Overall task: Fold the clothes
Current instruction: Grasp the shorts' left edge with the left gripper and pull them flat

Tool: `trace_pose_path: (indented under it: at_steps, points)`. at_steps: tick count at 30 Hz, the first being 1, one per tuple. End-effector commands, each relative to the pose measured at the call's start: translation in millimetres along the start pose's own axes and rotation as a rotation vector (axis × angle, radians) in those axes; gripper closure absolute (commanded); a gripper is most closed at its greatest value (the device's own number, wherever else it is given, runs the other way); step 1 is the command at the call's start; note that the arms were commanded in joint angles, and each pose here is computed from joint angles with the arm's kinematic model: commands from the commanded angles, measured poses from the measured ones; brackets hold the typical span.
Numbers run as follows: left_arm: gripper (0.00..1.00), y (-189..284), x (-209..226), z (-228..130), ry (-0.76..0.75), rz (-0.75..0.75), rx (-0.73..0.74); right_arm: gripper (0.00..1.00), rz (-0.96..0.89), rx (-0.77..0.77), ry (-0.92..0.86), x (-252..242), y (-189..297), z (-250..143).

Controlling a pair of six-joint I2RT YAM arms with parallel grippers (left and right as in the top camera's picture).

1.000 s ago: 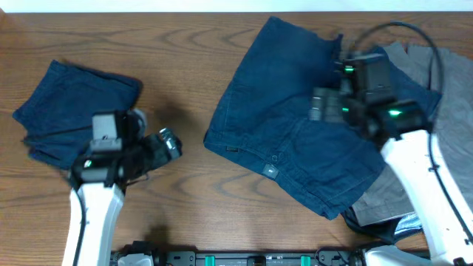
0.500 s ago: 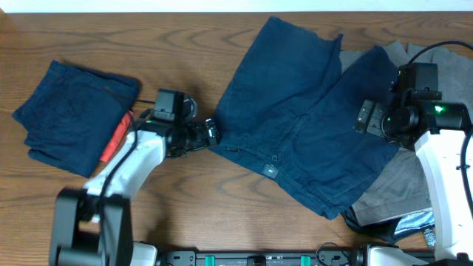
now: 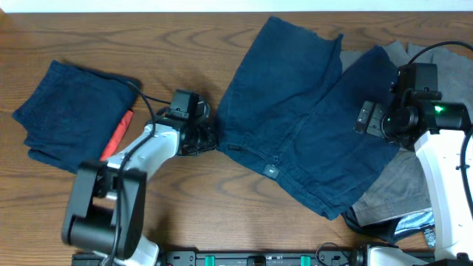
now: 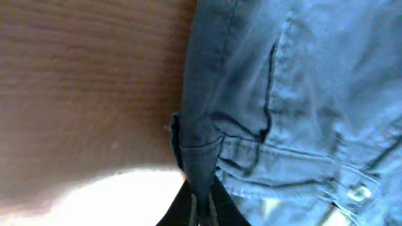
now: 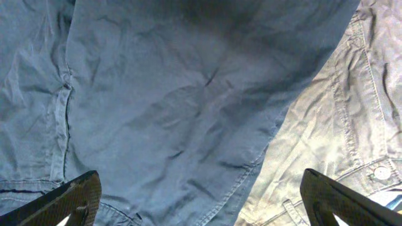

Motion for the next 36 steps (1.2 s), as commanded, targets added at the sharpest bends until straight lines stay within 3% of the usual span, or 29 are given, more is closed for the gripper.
trace_pose_path:
  at_steps: [1, 3, 7, 11, 12, 14, 15, 23, 27, 31, 36]
  points:
    - [0.94, 65.9, -32.2, 60.4, -0.080, -0.044, -0.226, 0.01, -0.019, -0.021, -0.026, -6.6, 2.4, 5.7]
    - [0.94, 103.1, -37.3, 87.1, -0.139, -0.004, -0.355, 0.01, -0.020, -0.021, -0.027, -7.1, 2.4, 6.0]
    - [0.94, 179.6, -3.0, 137.0, -0.134, 0.271, -0.650, 0.01, -0.040, -0.023, -0.027, -10.6, 2.5, 5.7]
    - [0.92, 194.5, 38.7, 147.9, -0.032, 0.363, -0.703, 0.01, -0.045, -0.015, -0.023, -11.8, 2.5, 3.6]
    - [0.71, 189.4, 46.5, 145.5, -0.017, 0.373, -0.678, 0.01, -0.045, -0.014, -0.022, -11.8, 2.5, 3.5]
    - [0.13, 172.2, 63.6, 134.7, 0.021, 0.393, -0.593, 0.01, -0.045, -0.013, -0.022, -11.9, 2.5, 3.3]
    - [0.02, 162.8, 67.5, 128.5, 0.036, 0.387, -0.549, 0.01, -0.046, -0.011, -0.022, -12.1, 2.5, 2.9]
    - [0.02, 81.7, 19.7, 38.4, 0.165, 0.027, -0.043, 0.01, -0.047, -0.011, -0.022, -12.3, 2.5, 2.7]
    - [0.02, 57.1, 4.1, -16.9, 0.282, 0.034, 0.191, 0.01, -0.047, -0.012, -0.022, -12.2, 2.5, 3.0]
    - [0.02, 29.1, -13.8, -48.6, 0.284, 0.054, 0.294, 0.01, -0.047, -0.012, -0.022, -12.2, 2.5, 2.9]
    - [0.01, 1.2, -38.1, -63.3, 0.230, 0.062, 0.321, 0.01, -0.047, -0.011, -0.022, -12.3, 2.5, 2.7]
Point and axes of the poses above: each gripper's point midway between its finger pads, its own y axis back along the fingers, its own x axis along the line the jaws close on, z = x × y, the point moved 1 cm from there along y, back along the fingers, and after that the axes turned 12 degrees about -y, right-handed, at the moved point
